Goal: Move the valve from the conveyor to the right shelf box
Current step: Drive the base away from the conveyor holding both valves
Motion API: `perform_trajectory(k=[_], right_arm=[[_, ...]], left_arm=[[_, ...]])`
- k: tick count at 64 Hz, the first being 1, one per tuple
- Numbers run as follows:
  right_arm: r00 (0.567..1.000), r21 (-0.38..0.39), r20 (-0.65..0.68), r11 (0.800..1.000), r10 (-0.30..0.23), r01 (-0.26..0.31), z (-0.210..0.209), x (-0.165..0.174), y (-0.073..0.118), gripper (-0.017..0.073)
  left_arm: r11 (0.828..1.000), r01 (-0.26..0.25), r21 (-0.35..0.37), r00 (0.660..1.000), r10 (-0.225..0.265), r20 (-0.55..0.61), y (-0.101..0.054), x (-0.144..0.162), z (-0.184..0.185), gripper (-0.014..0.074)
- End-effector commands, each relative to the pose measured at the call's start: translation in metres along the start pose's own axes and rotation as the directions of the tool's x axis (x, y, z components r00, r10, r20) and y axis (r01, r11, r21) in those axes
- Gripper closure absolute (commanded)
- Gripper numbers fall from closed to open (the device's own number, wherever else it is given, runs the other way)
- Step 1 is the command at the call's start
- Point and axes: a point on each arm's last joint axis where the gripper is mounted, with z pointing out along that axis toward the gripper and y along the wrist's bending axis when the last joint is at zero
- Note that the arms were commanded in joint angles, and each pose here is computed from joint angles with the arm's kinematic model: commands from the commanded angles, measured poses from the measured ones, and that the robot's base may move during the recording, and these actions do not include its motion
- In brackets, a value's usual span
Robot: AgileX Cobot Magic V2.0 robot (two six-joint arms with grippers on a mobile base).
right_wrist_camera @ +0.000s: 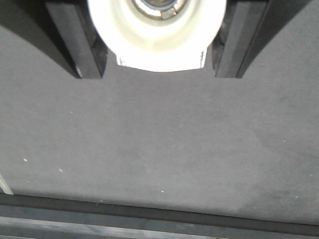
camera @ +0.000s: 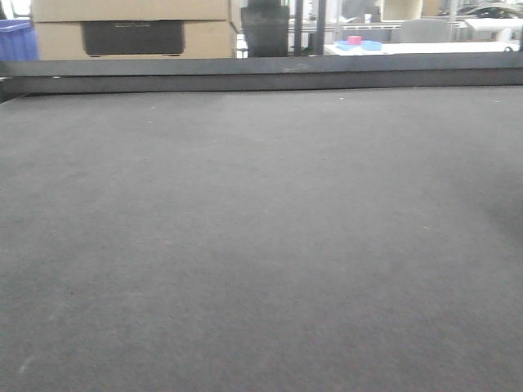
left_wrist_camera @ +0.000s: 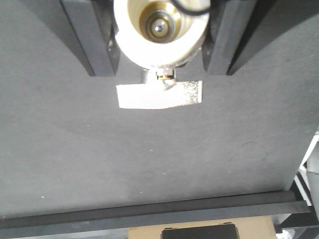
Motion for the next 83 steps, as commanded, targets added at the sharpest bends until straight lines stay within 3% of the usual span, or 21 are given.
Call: perform_trajectory(k=[1, 83], right_arm=[[0.996, 0.013, 0.089, 1.0, -0.008, 0.007, -0.0052, -0.0097, -0.0008, 0.0713], [0.996, 0.014, 0.091, 1.0, -0.008, 0.007, -0.0052, -0.0099, -0.0008, 0.0713]], left_arm=[[1.0, 0.011, 0.002, 0.997, -0.011, 0.076, -0.0008, -0.007, -0.0049, 0.0705], [1.0, 0.011, 0.002, 0.997, -0.011, 0.078, -0.0008, -0.0072, -0.0049, 0.0705]])
